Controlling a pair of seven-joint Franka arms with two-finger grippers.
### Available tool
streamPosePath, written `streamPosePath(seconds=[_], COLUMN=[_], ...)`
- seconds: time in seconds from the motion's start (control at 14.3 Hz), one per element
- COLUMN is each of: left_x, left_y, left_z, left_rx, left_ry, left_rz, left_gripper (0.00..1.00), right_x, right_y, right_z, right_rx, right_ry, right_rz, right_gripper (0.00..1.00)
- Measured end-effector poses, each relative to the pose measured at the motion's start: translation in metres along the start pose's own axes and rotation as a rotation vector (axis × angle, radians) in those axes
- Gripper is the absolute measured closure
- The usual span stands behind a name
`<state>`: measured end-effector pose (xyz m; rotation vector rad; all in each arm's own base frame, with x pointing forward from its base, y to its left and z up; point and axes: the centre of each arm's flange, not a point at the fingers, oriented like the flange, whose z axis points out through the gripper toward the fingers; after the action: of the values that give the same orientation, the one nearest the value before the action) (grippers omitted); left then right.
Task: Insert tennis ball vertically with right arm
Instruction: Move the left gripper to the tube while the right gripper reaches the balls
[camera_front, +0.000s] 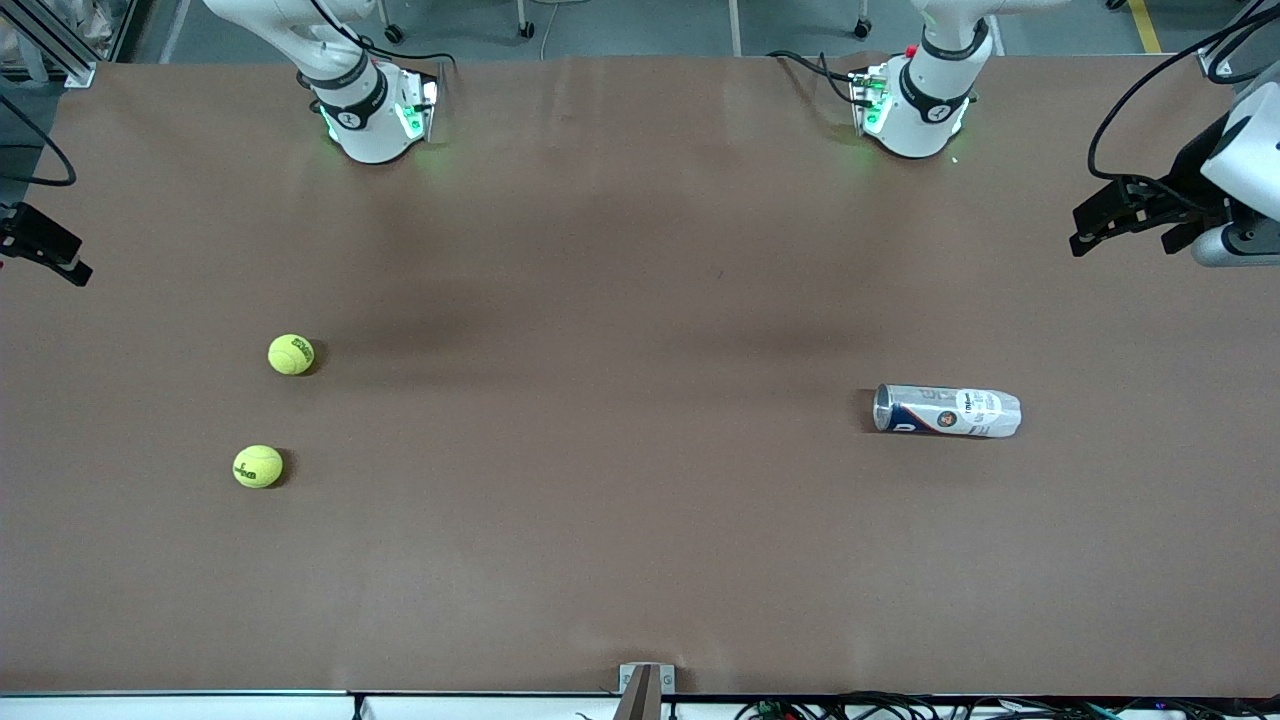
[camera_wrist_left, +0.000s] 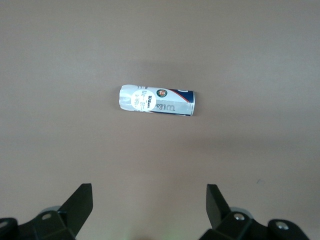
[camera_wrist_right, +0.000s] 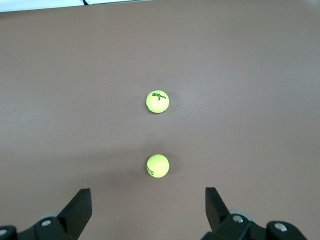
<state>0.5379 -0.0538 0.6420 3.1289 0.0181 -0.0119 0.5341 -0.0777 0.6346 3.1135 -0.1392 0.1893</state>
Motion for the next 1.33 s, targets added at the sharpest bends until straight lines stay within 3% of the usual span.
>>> streamPosePath(seconds=[0.42, 0.7, 0.84, 1.12, 1.33], left_x=[0.0, 0.004, 0.008, 0.014, 0.021], left_y=[-0.004, -0.007, -0.008, 0.008, 0.035], left_z=[0.0, 0.006, 0.017, 0.058, 0.101], left_rx=[0.008, 0.04, 0.044, 0.152, 0.167], left_ry=[0.0, -0.012, -0.038, -0.118, -0.187], left_rz=[-0.005, 0.107, 0.144, 0.236, 0.315], left_gripper=[0.0, 0.0, 0.0, 0.0, 0.0], right_x=[0.001, 0.003, 0.006, 0.014, 0.022], right_y=[0.0, -0.002, -0.004, -0.004, -0.008], right_z=[-0.007, -0.004, 0.004, 0.027, 0.051], right_rx=[-0.001, -0.001, -0.002, -0.005, -0.008], right_ry=[0.017, 0.012, -0.005, -0.046, -0.086], right_rz=[0.0, -0.002, -0.005, -0.005, -0.011], right_gripper=[0.0, 0.0, 0.0, 0.0, 0.0])
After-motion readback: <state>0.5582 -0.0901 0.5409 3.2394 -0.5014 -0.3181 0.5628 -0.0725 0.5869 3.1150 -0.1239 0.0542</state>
